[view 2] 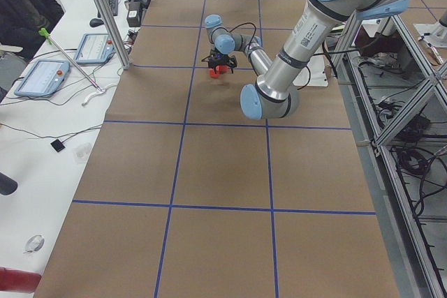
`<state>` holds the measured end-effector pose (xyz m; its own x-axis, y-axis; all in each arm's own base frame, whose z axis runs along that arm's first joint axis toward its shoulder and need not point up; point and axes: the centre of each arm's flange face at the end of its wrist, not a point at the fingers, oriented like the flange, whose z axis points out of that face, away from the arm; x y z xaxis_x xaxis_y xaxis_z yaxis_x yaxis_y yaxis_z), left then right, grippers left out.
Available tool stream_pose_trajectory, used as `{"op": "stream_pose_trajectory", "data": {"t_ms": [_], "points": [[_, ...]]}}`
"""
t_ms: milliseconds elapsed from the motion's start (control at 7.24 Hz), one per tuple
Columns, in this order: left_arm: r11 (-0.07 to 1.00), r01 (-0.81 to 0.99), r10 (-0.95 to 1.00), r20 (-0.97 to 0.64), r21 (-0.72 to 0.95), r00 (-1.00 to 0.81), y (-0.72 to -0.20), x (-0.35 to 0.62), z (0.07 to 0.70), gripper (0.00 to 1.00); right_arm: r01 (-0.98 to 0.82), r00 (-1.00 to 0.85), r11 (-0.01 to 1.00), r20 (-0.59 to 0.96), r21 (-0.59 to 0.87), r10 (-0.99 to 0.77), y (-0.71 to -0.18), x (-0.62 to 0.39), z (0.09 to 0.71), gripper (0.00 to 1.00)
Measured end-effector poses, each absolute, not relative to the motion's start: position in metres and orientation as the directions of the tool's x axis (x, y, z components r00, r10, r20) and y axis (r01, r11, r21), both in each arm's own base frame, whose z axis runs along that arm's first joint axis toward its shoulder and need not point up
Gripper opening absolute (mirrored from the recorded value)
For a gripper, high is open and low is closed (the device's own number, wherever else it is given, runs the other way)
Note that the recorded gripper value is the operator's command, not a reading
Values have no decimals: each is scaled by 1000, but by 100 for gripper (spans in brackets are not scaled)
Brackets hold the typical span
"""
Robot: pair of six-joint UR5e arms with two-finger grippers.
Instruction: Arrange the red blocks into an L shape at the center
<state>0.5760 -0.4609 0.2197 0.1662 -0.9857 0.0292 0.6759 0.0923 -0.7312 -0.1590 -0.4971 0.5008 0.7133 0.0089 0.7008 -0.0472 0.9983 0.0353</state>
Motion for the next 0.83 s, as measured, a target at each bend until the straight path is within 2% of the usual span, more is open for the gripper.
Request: {"op": "stream_pose_trajectory", "data": {"t_ms": [414, 828], "points": [[208, 657, -969, -60, -724, 241, -441, 526, 229, 100, -48, 713, 998, 701, 35, 9, -497, -159, 501, 100], [430, 589, -900, -278, -684, 335, -432, 425, 264, 100, -54, 710, 997, 704, 53, 1, -503, -155, 493, 100]]}}
